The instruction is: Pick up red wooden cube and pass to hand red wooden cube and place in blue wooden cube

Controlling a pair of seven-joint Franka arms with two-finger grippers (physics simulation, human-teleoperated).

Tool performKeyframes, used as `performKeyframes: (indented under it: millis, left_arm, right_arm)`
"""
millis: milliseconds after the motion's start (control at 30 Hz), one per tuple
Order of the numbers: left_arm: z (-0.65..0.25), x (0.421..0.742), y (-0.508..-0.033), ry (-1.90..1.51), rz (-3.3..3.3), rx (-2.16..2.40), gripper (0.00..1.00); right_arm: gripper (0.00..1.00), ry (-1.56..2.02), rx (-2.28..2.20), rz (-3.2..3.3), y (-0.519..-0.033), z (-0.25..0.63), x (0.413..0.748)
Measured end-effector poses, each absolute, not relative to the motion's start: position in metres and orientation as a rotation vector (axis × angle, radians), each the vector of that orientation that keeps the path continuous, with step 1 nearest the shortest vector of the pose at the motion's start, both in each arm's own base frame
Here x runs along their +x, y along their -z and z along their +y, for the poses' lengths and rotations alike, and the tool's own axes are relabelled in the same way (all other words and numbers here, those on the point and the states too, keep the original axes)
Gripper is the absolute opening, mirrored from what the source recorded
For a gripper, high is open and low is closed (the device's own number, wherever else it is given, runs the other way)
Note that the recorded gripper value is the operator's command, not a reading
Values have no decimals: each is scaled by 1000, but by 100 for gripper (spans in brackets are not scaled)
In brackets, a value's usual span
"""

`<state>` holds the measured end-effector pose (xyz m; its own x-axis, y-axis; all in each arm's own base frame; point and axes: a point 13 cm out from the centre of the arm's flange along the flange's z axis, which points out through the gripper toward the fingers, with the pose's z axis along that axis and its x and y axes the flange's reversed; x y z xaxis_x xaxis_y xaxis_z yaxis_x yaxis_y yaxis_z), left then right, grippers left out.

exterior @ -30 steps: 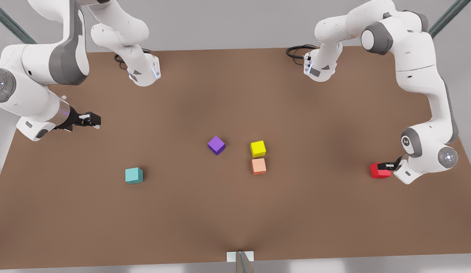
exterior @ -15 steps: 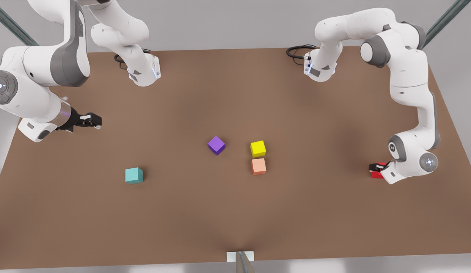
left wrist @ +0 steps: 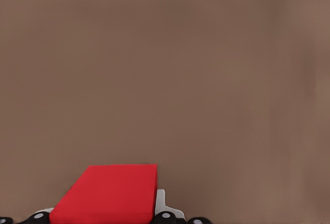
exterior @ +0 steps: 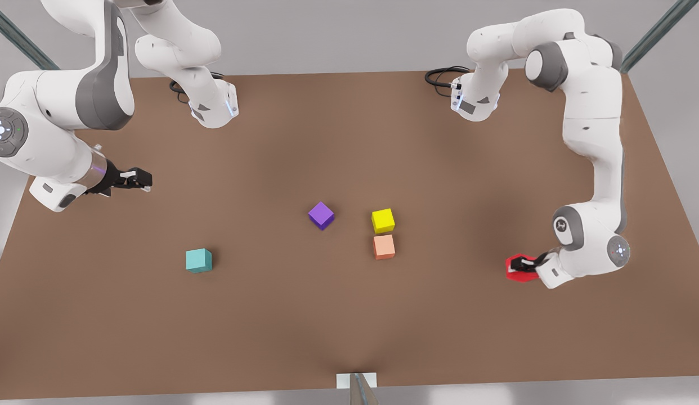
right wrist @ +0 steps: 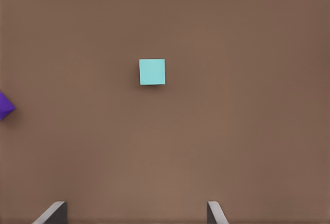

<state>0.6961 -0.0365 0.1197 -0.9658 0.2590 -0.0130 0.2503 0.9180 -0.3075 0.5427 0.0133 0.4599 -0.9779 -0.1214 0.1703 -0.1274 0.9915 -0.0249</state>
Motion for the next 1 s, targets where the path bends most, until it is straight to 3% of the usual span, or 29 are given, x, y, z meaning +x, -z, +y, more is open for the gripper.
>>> performKeyframes:
  millis: [133, 233, 400, 567, 867, 1000]
  left_arm:
    - [-238, 673, -188, -971, -2853, -366, 67]
    - [-294, 661, -210, -1254, -2646, -135, 67]
    - [-352, 676, -241, -1564, -2370, 142, 68]
    - [-412, 681, -260, -1665, -2262, 261, 67]
    - [-458, 664, -251, -1659, -2286, 175, 67]
    - [-462, 660, -252, -1659, -2332, 84, 67]
  right_arm:
    - [100, -52, 191, -2965, -459, 14, 542]
    - [100, -51, 193, -2961, -458, 14, 542]
    - [100, -50, 194, -2959, -456, 12, 542]
    - [100, -50, 194, -2961, -456, 11, 542]
    - [100, -10, 198, -2958, -452, 15, 544]
    - [100, 262, 158, -2924, -422, 32, 574]
